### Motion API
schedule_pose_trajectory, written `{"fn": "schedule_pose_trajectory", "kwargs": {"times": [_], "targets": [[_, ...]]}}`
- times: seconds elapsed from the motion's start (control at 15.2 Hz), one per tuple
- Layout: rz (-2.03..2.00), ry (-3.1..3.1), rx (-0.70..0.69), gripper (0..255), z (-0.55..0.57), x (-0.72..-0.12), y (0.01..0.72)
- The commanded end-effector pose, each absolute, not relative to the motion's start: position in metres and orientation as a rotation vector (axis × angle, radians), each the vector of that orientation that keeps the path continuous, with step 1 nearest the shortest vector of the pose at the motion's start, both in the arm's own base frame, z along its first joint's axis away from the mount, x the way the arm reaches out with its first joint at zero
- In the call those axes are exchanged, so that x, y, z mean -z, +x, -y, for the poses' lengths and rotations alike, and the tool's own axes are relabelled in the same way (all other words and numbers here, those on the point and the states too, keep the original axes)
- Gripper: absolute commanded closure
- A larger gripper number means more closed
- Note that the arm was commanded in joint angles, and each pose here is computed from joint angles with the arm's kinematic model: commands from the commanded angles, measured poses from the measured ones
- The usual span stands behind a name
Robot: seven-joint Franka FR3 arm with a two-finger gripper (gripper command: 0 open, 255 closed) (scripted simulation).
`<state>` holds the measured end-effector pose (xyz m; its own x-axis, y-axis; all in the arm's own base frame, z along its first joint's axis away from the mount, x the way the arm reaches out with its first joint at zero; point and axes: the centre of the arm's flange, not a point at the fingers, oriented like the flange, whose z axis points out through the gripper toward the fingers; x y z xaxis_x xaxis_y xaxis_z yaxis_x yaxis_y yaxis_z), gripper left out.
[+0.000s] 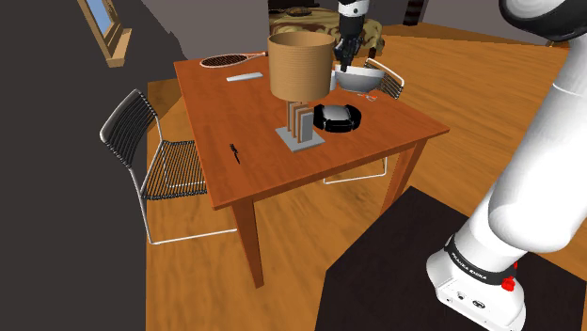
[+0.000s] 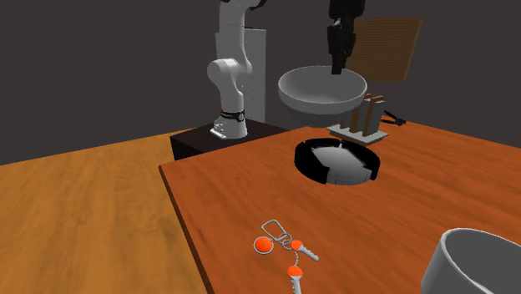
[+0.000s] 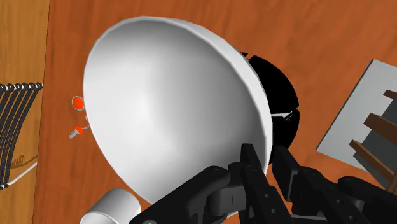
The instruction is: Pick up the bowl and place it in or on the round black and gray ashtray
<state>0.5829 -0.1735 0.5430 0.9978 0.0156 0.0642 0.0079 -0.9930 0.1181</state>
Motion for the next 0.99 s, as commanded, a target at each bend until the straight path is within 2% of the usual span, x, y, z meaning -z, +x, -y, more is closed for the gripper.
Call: {"fn": "schedule_pose_trajectory", "kwargs": {"times": [0.0,0.26,0.92], "targets": [[-0.016,3.022,-0.099,255,0.151,-0.546,0.594],[-0.016,3.022,-0.099,255,0.116,-0.552,0.615],[-0.016,3.022,-0.099,255,0.116,-0.499,0.615]]}}
